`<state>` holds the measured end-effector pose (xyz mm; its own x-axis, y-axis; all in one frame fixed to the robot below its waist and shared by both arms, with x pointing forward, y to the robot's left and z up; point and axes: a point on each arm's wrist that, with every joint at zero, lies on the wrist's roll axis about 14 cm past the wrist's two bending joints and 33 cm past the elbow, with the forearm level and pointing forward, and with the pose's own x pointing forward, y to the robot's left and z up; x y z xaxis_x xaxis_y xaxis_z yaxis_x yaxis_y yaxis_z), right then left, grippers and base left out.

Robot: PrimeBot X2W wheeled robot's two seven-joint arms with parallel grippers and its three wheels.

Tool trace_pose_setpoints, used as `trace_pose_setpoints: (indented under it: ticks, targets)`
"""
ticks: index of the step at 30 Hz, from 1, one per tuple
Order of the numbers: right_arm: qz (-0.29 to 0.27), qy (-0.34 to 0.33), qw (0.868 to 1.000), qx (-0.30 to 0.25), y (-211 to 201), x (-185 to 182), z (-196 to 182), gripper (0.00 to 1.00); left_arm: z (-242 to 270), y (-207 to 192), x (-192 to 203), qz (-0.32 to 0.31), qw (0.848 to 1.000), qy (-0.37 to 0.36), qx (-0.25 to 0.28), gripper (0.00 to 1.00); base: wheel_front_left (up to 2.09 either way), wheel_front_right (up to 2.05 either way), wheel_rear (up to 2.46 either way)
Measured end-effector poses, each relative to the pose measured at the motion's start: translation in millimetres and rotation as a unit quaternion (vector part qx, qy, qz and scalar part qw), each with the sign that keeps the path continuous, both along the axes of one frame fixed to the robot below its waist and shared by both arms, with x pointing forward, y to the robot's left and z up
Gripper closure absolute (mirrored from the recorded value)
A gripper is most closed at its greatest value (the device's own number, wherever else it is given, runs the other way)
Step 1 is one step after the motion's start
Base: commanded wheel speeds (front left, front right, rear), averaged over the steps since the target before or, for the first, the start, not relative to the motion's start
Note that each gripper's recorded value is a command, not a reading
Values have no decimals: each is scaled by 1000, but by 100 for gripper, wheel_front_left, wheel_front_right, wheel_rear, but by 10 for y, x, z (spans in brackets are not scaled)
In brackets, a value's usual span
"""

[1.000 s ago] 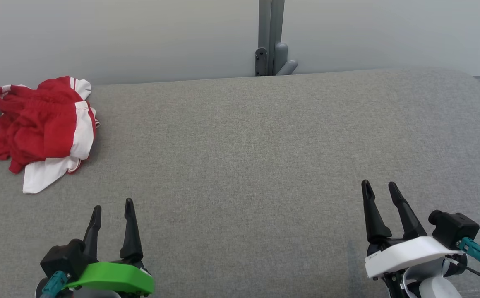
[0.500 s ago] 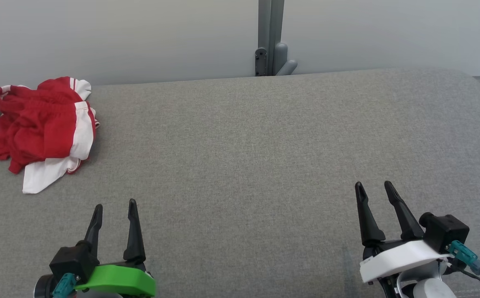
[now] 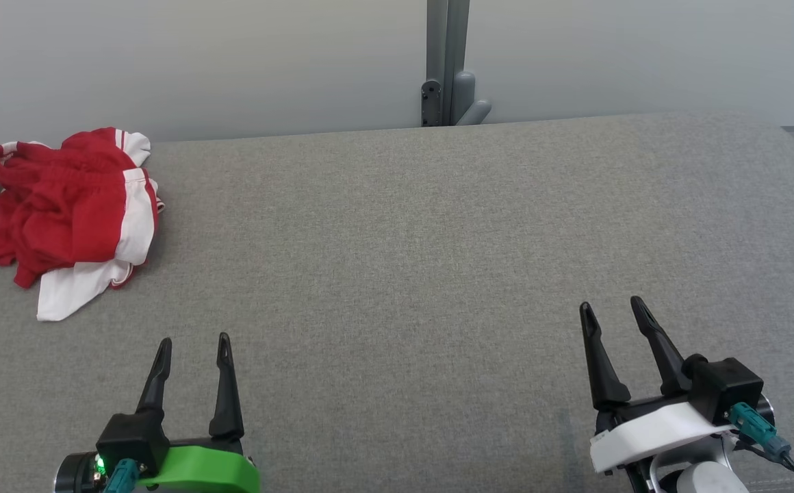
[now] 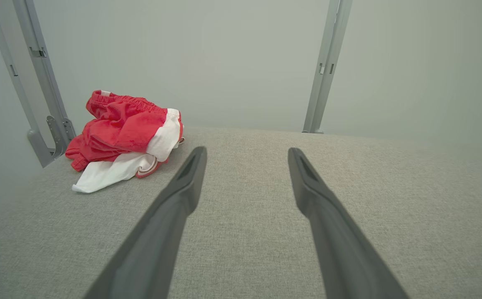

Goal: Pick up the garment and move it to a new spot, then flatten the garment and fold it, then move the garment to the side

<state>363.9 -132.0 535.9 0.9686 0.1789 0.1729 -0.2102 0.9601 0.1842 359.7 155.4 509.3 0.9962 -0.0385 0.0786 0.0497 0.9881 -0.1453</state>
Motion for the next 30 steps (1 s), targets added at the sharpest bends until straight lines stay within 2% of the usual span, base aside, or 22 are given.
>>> trace_pose_setpoints:
  ticks: [10,30]
  targets:
    - [4,-10,999,-30,34,-16,2,0,-16,-10,-26,-2,1000,-5,31,0,0,0,0]
    - [3,-6,1000,-31,28,-11,-25,0,-49,-7,-28,-2,1000,0,31,0,0,0,0]
